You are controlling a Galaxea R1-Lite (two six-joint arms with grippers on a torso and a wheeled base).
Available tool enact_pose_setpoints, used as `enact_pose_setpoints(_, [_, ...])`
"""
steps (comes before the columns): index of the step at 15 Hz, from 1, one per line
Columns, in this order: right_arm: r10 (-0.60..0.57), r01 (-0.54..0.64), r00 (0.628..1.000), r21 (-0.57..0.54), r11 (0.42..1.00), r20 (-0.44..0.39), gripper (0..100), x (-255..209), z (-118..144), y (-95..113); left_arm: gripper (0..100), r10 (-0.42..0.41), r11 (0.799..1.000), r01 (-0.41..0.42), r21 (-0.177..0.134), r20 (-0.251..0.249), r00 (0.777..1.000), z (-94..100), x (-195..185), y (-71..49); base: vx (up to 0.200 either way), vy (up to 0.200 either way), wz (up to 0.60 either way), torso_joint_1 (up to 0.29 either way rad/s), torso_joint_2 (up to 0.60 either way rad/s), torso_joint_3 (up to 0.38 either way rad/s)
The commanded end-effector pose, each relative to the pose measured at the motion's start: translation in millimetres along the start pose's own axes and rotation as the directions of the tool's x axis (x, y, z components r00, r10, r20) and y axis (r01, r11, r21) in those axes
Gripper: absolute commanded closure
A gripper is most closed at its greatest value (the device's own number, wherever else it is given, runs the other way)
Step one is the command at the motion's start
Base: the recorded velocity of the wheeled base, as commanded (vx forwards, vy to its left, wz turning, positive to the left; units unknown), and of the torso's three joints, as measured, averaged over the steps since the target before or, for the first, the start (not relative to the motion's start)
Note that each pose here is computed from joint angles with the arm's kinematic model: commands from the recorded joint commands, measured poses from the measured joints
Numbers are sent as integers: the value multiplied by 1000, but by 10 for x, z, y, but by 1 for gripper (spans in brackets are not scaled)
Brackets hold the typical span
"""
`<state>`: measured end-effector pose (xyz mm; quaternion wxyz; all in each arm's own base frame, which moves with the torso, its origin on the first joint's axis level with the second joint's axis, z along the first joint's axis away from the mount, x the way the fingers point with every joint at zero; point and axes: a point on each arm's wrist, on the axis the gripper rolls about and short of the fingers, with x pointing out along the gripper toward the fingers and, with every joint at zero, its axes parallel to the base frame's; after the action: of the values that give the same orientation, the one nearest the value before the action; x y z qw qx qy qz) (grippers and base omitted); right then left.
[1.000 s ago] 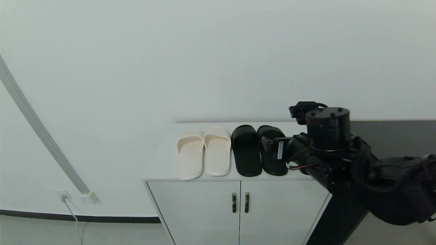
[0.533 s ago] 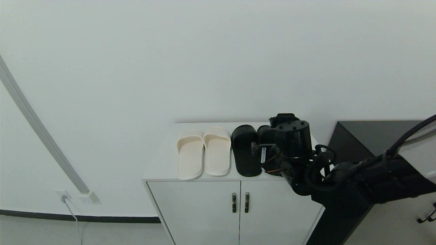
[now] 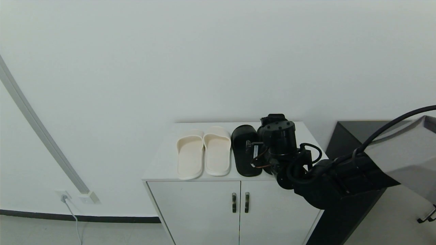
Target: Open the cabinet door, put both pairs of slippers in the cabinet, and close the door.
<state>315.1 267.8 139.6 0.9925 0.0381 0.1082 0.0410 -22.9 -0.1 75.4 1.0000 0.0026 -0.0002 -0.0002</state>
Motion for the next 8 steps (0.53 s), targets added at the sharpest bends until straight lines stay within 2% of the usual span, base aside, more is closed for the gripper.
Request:
enact_pose_setpoints(1, [-18,18,1000,-14,1000,-8,0,169,-88,12,100,0,1000,0,-1,-2,1000,-1,1,0,0,0,0,0,0,0])
enact_pose_setpoints(8, [-64,64,998,-54,996,2,0,684,-264,-6,100,2,1000,-2,-1,1,1000,5,-1,0,0,0,0,0,0,0])
